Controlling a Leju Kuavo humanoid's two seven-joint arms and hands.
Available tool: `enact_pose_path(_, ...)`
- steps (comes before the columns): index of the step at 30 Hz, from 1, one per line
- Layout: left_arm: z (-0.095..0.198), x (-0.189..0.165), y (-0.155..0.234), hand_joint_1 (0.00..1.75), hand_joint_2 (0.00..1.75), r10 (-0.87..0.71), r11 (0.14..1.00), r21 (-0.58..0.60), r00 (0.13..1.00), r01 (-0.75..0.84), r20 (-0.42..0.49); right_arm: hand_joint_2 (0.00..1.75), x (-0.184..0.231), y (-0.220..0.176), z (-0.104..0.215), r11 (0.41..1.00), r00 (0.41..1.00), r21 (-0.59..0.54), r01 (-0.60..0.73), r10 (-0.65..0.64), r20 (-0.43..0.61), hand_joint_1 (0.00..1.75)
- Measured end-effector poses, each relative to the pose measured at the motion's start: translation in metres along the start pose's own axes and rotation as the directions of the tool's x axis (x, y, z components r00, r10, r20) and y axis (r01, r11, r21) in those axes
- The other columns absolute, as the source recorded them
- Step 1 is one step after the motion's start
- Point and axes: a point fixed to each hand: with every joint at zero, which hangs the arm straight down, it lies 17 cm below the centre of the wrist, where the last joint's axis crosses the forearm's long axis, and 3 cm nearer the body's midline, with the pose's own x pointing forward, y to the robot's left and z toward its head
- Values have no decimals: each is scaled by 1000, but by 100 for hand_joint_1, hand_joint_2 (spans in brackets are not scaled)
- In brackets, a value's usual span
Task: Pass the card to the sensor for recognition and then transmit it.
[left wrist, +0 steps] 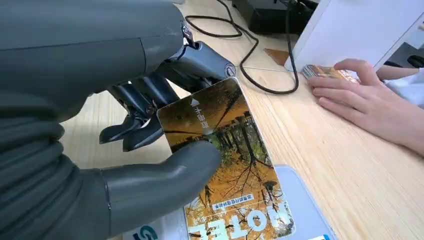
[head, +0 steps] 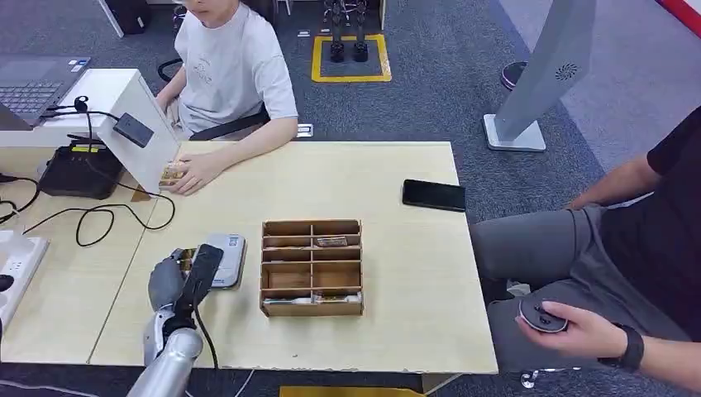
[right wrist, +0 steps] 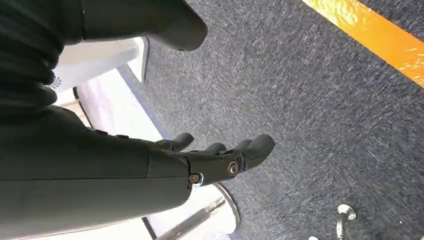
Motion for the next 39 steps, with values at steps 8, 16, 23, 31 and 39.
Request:
enact_pose_path(8, 3, 24, -18, 175, 175, 312, 945, -102, 950, -311, -10, 175, -1, -1, 0, 1000, 1000, -8, 0, 0, -6, 0)
enact_pose_path(16, -5, 60, 7, 175, 175, 493, 869, -84, 869, -488, 46, 175, -2, -1, 0, 1000, 1000, -7, -1, 1, -10, 0)
enact_pose_path(23, -5, 77, 20, 175, 175, 589, 808, -88, 804, -583, 82, 175, -1, -1, 0, 1000, 1000, -8, -8, 8, -5, 0)
enact_pose_path(31, -11, 130, 79, 175, 175, 777, 614, -69, 587, -786, 229, 175, 3, -5, -1, 1000, 1000, -12, -17, 17, 10, 0)
enact_pose_path(39, -14, 189, 142, 175, 175, 340, 862, 146, 767, -486, 545, 175, 6, -3, -2, 999, 999, 12, -33, 33, 15, 0)
